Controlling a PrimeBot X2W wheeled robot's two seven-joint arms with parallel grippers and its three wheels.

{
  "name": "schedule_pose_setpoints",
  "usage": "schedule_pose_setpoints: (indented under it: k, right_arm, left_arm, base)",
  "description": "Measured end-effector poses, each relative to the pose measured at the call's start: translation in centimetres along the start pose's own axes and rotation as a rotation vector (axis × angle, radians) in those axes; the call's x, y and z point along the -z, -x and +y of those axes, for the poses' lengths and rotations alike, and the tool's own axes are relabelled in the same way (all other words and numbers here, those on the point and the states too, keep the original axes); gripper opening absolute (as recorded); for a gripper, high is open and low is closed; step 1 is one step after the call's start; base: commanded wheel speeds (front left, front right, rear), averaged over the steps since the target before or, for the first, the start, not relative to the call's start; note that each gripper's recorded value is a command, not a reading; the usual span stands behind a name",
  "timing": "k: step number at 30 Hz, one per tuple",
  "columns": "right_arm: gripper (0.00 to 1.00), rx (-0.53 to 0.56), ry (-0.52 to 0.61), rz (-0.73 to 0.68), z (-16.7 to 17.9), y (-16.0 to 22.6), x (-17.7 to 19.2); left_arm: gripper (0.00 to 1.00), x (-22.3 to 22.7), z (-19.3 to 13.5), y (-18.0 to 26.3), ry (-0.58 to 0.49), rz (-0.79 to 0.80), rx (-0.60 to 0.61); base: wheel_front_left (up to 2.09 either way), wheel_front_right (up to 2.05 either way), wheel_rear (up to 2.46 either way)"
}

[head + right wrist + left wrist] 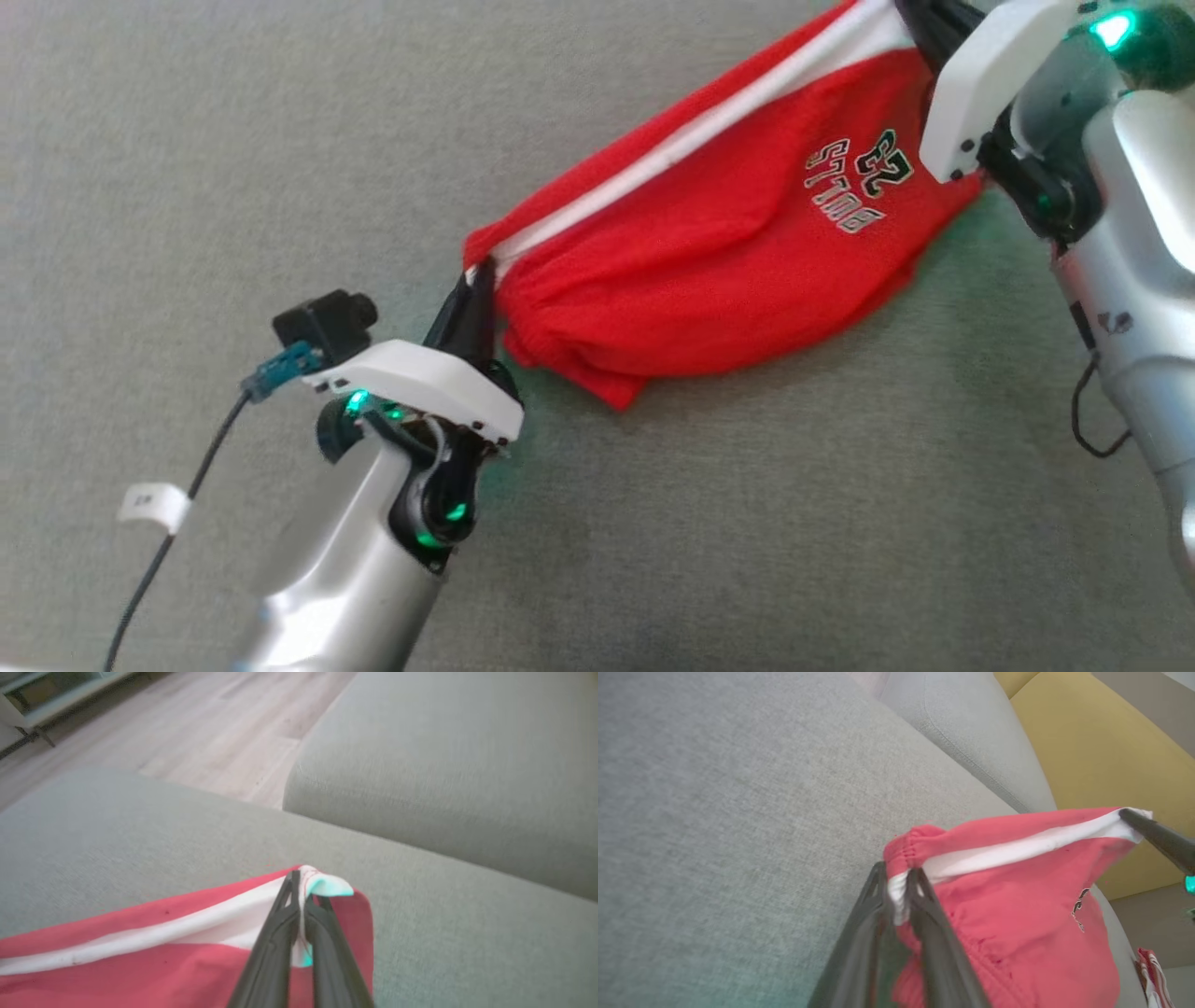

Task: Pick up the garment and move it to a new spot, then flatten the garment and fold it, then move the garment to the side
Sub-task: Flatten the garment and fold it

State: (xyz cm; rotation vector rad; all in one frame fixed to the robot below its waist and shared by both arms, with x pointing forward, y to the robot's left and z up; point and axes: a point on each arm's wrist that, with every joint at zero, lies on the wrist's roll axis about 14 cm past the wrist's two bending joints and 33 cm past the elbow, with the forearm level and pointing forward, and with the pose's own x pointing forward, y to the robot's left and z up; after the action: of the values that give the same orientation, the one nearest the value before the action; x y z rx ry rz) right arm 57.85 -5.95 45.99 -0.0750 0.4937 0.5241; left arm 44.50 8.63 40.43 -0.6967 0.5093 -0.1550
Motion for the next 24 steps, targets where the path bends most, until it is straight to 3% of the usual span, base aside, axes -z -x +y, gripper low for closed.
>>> schedule_pose_setpoints:
  k: [1,5,13,17,24]
  right_arm:
    - [1.00,-0.003,-0.009,0.031,0.0,-0.6,1.0]
    - [1.00,-0.035,-0.029,0.115,1.2,-1.7,3.9]
    - [1.00,-0.053,-0.124,0.165,1.9,1.1,4.1]
    - [1.00,-0.001,-0.134,0.157,-0.2,2.9,4.2]
    - [1.00,0.044,-0.210,0.208,-1.9,1.9,6.4]
  left_arm:
    - [1.00,0.2,0.2,-0.1,0.007,0.000,-0.001]
    - [1.00,0.7,0.7,0.1,0.005,0.005,-0.004]
    - [1.00,-0.2,-0.4,3.0,-0.008,-0.117,0.048]
    - [1.00,-2.9,0.9,5.4,-0.116,-0.268,0.024]
    - [1.00,-6.2,2.3,6.6,-0.460,-0.358,-0.023]
  base:
    - [0.00,0.00,0.00]
    - [0.00,0.00,0.00]
    - [0.00,0.00,0.00]
    - [0.00,0.00,0.00]
    - [0.00,0.00,0.00]
